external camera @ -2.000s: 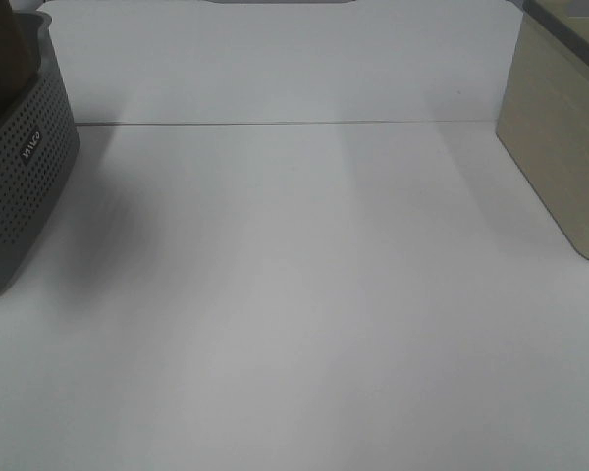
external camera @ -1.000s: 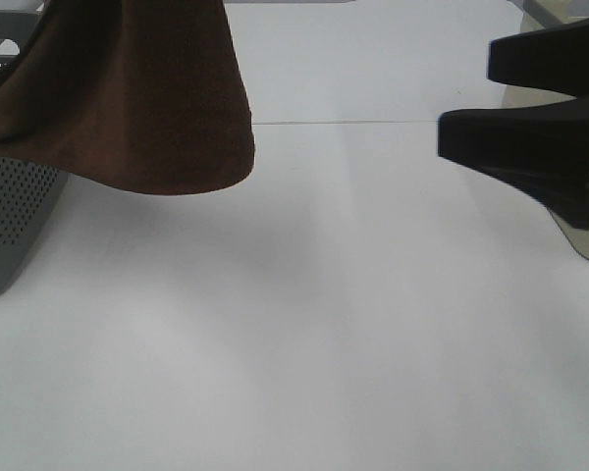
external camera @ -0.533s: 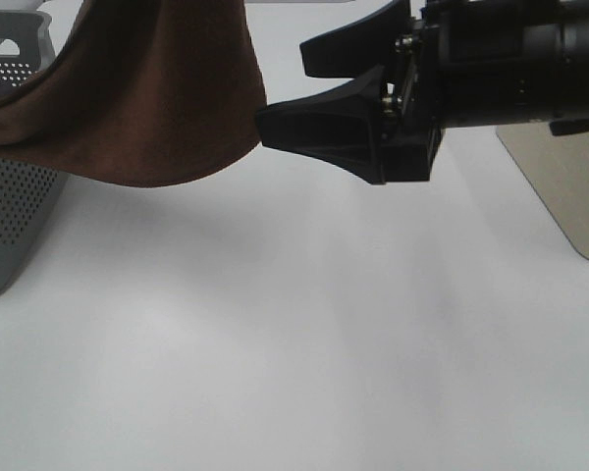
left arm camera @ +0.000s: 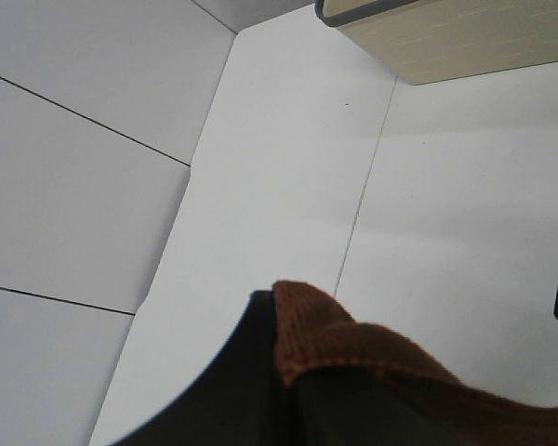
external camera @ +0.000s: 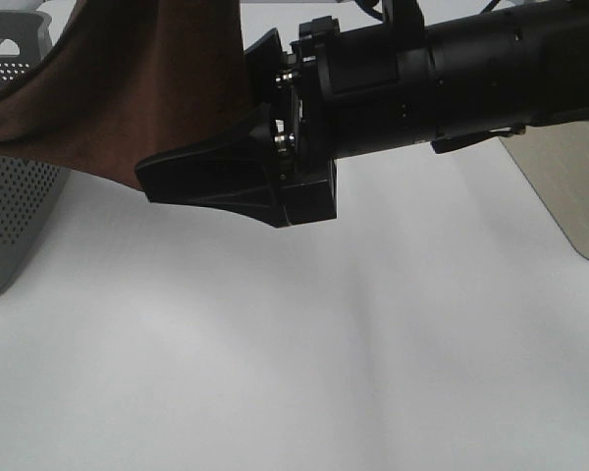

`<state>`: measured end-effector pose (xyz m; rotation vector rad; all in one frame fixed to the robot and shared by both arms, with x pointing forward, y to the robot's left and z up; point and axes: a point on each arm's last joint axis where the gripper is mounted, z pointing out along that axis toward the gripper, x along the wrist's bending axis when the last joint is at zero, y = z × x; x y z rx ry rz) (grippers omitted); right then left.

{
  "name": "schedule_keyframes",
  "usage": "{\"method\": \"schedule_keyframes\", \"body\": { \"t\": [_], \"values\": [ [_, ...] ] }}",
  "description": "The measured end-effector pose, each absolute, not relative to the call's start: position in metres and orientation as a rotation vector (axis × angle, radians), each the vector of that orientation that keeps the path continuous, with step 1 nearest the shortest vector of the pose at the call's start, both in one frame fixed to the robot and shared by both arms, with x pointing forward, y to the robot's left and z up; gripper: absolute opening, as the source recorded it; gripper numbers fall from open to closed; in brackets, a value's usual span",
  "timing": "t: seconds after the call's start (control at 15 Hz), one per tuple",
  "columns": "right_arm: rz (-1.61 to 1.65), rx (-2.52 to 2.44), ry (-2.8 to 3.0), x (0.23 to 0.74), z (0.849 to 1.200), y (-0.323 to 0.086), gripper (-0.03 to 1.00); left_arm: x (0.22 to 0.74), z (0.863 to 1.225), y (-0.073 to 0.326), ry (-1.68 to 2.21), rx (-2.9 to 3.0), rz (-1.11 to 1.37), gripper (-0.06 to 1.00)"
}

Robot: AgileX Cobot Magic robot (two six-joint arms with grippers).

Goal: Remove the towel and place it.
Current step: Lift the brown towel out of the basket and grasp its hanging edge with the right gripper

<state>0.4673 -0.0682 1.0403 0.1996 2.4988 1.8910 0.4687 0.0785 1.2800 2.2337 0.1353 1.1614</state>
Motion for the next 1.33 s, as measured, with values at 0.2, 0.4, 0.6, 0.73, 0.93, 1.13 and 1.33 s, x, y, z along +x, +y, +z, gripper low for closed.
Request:
{"method": "schedule_keyframes", "body": {
  "t": [0.2,0.4,0.6,0.73,0.93,1.13,1.33],
  "values": [
    [1.841,0.225,2.520,0.469,1.037,-0.069,0.72,0.470,1.280,0.079,0.133,2.238,1.174,0.00],
    [1.814,0.284,2.531,0.471,1.035,-0.070,0.47,0.470,1.280,0.079,0.133,2.239,1.177,0.00],
    [1.808,0.312,2.533,0.472,1.034,-0.070,0.17,0.470,1.279,0.079,0.135,2.246,1.174,0.00],
    [1.812,0.315,2.536,0.472,1.034,-0.070,0.01,0.469,1.277,0.080,0.142,2.269,1.163,0.00],
    [1.818,0.412,2.556,0.472,1.034,-0.070,0.01,0.469,1.277,0.081,0.146,2.280,1.157,0.00],
    [1.740,0.609,2.557,0.476,1.044,-0.075,0.01,0.469,1.276,0.081,0.169,2.276,1.146,0.00],
    [1.622,0.710,2.613,0.478,1.077,-0.078,0.01,0.469,1.276,0.081,0.184,2.272,1.139,0.00]
  ]
}}
